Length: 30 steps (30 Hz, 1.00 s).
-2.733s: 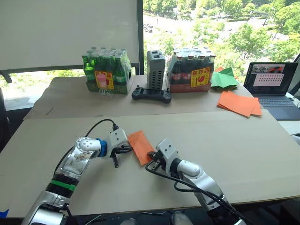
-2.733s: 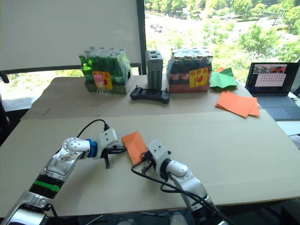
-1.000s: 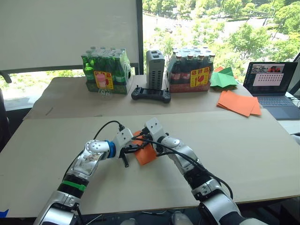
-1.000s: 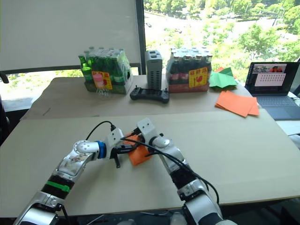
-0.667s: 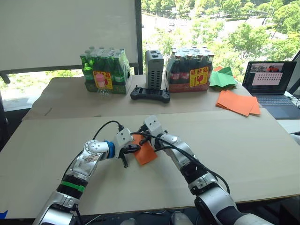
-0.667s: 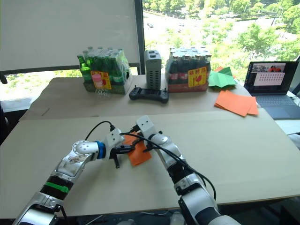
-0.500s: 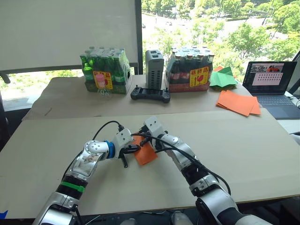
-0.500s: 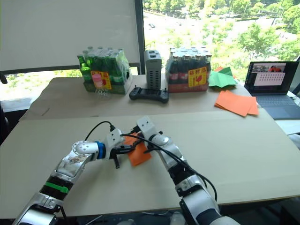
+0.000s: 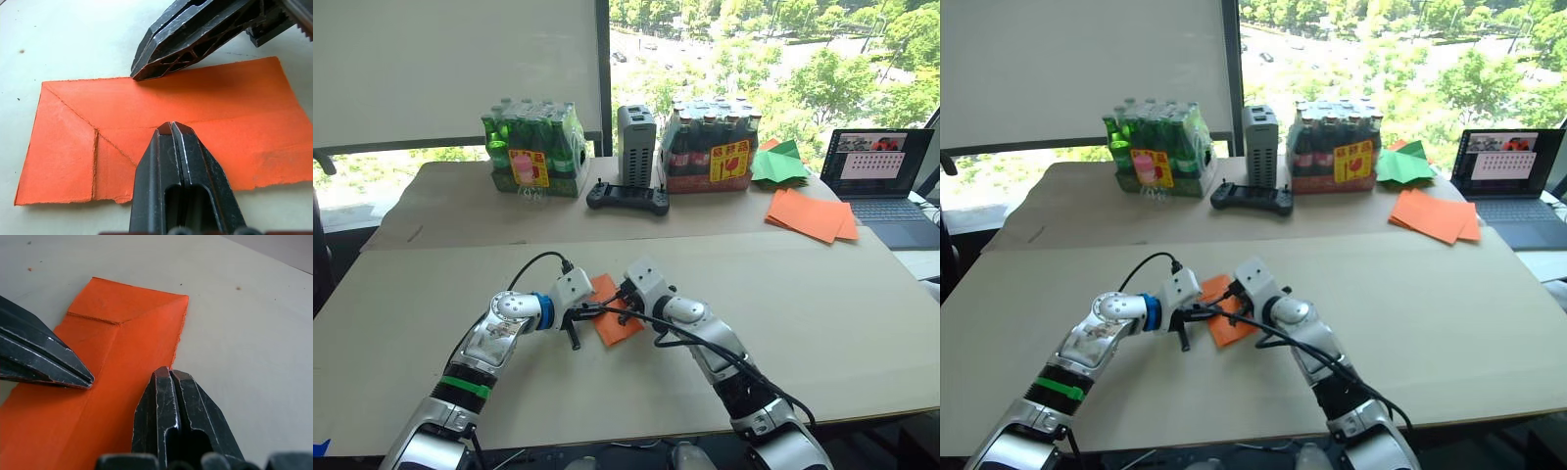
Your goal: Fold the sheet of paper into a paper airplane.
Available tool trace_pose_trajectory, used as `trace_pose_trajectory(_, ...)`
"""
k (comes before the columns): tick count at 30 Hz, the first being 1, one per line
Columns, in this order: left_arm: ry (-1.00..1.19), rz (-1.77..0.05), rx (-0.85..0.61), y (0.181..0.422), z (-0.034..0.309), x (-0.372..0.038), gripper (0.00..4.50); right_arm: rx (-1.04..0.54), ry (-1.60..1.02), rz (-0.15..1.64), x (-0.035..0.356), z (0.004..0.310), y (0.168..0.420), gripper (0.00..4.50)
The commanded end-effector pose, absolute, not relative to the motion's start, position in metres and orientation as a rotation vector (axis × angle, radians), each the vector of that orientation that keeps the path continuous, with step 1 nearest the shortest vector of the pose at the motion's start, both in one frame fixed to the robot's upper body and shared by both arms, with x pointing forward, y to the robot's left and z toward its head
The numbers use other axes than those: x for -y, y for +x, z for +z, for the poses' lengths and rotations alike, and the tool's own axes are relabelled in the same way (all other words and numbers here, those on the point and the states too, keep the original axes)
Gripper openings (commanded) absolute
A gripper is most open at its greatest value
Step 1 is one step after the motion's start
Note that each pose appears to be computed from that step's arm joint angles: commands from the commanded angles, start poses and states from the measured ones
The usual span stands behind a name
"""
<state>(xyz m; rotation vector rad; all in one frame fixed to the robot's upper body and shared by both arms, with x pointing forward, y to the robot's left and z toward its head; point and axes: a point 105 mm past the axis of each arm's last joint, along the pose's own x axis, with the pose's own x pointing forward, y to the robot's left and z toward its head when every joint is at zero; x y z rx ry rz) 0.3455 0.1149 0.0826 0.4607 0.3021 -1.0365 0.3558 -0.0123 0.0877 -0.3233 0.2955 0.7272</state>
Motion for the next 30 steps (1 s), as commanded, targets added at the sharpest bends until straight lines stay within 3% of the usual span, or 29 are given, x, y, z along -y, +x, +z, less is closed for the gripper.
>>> trace_pose_trajectory(1,0.482,-1.029,-0.382,0.343,0.064,-0.121,0.00,-0.401,-0.335,0.760,0.013,0.064,0.340,0.04)
trace_pose_trajectory(14,0.491,-1.055,-0.383,0.346,0.063,-0.118,0.00,-0.475,-0.400,0.821,0.028,0.053,0.303,0.04)
trace_pose_trajectory(23,0.496,-1.067,-0.381,0.347,0.063,-0.116,0.00,-0.485,-0.468,0.839,0.034,0.052,0.295,0.04)
trace_pose_trajectory(30,0.500,-1.068,-0.380,0.349,0.064,-0.116,0.00,-0.208,-0.383,0.762,0.033,0.114,0.324,0.04)
